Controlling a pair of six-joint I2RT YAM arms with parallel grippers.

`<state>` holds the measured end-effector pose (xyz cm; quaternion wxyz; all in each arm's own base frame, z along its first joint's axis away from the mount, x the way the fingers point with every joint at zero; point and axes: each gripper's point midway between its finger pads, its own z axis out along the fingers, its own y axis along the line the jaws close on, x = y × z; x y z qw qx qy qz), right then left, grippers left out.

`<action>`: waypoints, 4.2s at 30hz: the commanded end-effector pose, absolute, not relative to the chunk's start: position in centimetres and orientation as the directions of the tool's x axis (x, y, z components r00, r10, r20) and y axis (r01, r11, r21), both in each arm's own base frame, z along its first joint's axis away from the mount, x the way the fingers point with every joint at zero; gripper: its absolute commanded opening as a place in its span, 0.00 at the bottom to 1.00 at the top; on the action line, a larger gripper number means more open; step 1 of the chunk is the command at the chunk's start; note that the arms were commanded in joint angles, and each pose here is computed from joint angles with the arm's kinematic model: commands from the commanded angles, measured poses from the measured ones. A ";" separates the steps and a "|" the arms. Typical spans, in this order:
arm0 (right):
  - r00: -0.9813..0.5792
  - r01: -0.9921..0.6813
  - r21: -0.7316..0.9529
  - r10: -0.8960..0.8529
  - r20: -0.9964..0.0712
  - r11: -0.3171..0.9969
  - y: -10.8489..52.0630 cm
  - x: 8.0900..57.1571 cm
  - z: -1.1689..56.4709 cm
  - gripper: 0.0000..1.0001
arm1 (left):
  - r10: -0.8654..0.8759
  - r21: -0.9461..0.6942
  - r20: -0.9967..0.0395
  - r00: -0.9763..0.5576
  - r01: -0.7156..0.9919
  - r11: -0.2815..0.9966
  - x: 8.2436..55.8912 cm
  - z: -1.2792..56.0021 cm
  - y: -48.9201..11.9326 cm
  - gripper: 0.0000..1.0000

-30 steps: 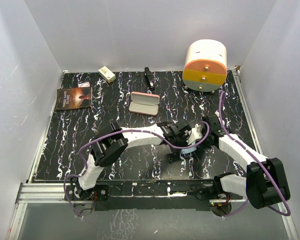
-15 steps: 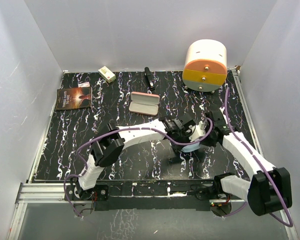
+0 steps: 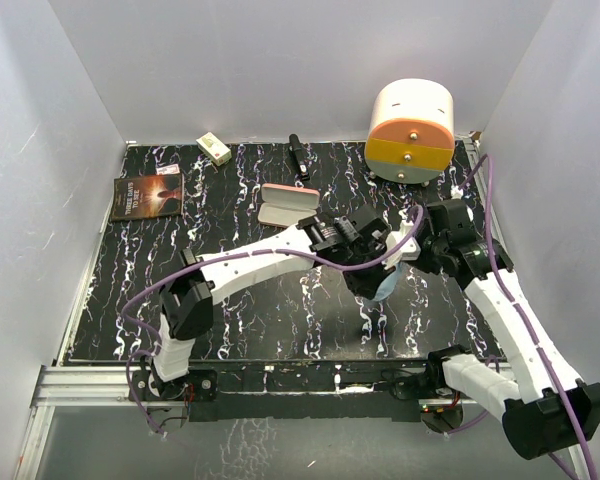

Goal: Organize the sunglasses
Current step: Fold the glasses cleaning cloth at the center of the board.

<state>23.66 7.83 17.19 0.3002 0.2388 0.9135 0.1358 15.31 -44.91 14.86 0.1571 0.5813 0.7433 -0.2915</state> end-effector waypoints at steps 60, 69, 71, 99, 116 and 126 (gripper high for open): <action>-0.698 0.328 0.379 0.492 -0.520 0.865 9.2 28.0 14.6 0.08 | 0.748 -0.512 -0.462 -0.477 0.832 0.214 16.2 12.5 -43.3 0.00; -0.756 0.330 0.364 0.475 -0.450 0.871 11.1 31.8 9.6 0.08 | 0.711 -0.534 -0.411 -0.571 0.783 0.320 21.1 8.9 -39.8 0.00; -0.759 0.321 0.374 0.473 -0.448 0.870 11.6 32.7 9.4 0.08 | 0.706 -0.528 -0.413 -0.576 0.783 0.329 21.9 8.5 -39.4 0.00; -0.768 0.295 0.400 0.465 -0.442 0.868 12.9 35.2 8.1 0.08 | 0.716 -0.483 -0.433 -0.548 0.812 0.329 24.9 7.4 -38.0 0.00; -0.807 0.268 0.387 0.425 -0.410 0.882 13.1 33.7 7.1 0.08 | 0.749 -0.470 -0.388 -0.538 0.814 0.341 22.4 6.1 -38.5 0.00; -0.822 0.258 0.361 0.400 -0.405 0.896 12.7 33.0 6.9 0.08 | 0.777 -0.447 -0.377 -0.504 0.834 0.324 21.2 5.1 -38.9 0.00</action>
